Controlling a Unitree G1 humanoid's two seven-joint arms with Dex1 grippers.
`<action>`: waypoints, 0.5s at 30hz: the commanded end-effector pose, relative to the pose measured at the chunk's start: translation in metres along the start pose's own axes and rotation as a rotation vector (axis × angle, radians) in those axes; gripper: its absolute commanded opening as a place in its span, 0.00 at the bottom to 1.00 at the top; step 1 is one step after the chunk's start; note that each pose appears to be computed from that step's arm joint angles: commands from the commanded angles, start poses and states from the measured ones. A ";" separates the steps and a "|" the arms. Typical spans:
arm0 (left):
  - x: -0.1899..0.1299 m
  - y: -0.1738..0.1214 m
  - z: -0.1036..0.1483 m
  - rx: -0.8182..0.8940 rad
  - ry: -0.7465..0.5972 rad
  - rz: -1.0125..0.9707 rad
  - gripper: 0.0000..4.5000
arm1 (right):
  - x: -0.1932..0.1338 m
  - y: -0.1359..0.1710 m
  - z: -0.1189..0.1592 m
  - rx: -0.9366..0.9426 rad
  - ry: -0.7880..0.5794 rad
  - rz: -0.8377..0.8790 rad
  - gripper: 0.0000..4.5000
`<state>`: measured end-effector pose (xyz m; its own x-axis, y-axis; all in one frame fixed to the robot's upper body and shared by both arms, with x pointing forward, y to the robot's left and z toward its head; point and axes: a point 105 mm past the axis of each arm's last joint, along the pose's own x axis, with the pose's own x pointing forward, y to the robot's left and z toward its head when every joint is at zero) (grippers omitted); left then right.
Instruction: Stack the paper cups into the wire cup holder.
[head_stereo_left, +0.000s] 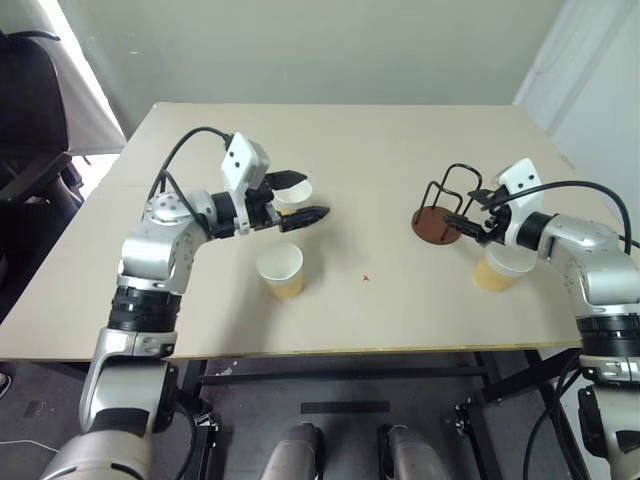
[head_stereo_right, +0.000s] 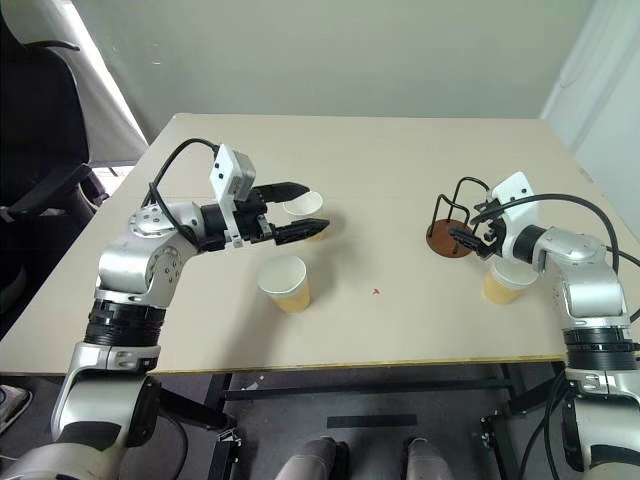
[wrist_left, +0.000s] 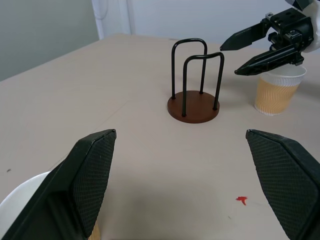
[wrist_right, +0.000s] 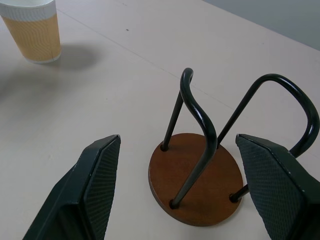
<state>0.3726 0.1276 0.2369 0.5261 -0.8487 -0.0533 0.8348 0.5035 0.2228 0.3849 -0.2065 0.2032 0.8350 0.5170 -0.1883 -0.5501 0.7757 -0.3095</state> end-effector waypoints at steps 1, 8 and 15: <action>-0.006 0.001 0.017 0.052 -0.038 0.017 0.99 | -0.002 -0.003 0.019 -0.048 -0.048 -0.013 0.83; -0.008 0.001 0.016 0.053 -0.034 0.026 0.99 | 0.000 -0.003 0.020 -0.050 -0.046 -0.008 0.83; -0.008 0.000 0.016 0.061 -0.031 0.019 0.99 | 0.001 -0.002 0.020 -0.050 -0.048 -0.006 0.83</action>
<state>0.3708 0.1298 0.2406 0.5401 -0.8402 -0.0484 0.8221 0.5143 0.2443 0.3860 -0.2032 0.2027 0.8301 0.5238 -0.1912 -0.5574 0.7702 -0.3099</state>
